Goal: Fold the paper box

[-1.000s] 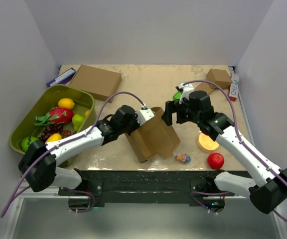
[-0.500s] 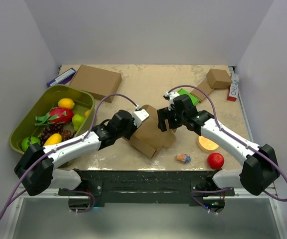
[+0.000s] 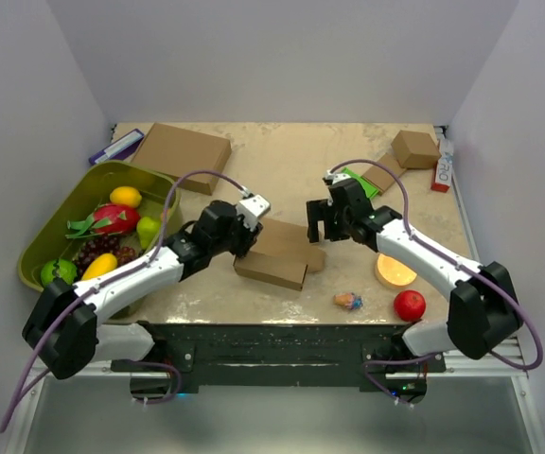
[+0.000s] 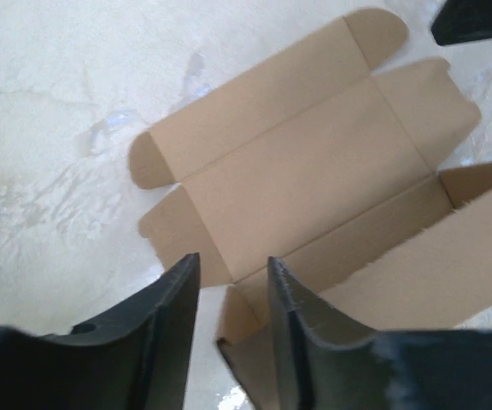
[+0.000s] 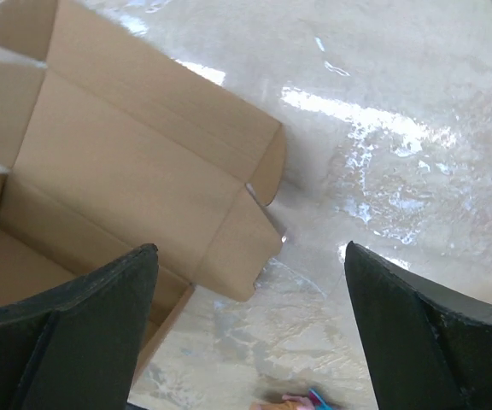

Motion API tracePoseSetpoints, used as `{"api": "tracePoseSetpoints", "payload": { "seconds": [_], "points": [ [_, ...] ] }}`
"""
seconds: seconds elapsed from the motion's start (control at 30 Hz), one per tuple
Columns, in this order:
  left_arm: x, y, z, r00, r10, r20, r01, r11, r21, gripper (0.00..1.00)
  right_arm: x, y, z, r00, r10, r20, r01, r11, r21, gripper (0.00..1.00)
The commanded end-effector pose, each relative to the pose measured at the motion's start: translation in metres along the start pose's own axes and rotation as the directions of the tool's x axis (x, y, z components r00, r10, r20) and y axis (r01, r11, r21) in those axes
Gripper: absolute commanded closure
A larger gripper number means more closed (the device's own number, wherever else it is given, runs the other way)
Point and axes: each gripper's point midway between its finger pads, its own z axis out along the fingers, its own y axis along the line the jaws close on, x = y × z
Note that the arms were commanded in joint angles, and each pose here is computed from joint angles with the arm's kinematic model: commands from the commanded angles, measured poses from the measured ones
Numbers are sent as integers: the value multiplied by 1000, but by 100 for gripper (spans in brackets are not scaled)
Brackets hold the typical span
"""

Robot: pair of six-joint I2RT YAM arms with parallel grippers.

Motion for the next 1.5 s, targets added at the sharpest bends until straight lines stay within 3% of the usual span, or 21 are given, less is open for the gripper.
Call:
{"api": "tracePoseSetpoints", "payload": {
  "seconds": [0.0,0.1,0.2,0.5,0.6,0.63,0.73,1.07,1.23,1.37,1.47],
  "points": [
    [-55,38,-17,959,-198,200,197,980,27,45,12,-7,21,987,157,-45,-156,988,19,9],
    [-68,49,-17,948,-235,216,229,972,52,30,23,-5,41,973,216,-83,-216,976,10,12],
    [-78,48,-12,941,-265,208,251,963,93,21,18,-8,57,961,270,-63,-271,963,-1,21],
    [-64,59,-1,927,-328,185,308,943,129,16,18,-10,96,960,277,-43,-278,961,-6,57],
    [-64,60,-1,921,-344,185,319,936,150,15,16,-1,100,970,240,-27,-242,967,-77,67],
    [-65,59,-1,920,-346,186,320,935,155,15,6,2,101,974,225,13,-222,969,-108,81],
    [-62,63,-1,917,-355,182,330,931,155,15,-8,13,92,979,198,58,-185,966,-178,100],
    [-74,75,-27,859,-438,265,394,896,204,13,-65,31,7,937,136,321,-32,951,-308,100],
    [-60,80,-32,824,-489,285,469,872,142,13,-80,37,-26,890,173,421,-8,931,-365,100],
    [-37,79,-27,795,-536,283,527,842,115,14,-80,36,-33,887,167,430,-2,933,-360,100],
    [-21,79,-20,803,-530,272,538,842,54,13,-77,39,-35,892,157,424,13,929,-370,100]
  ]
}}
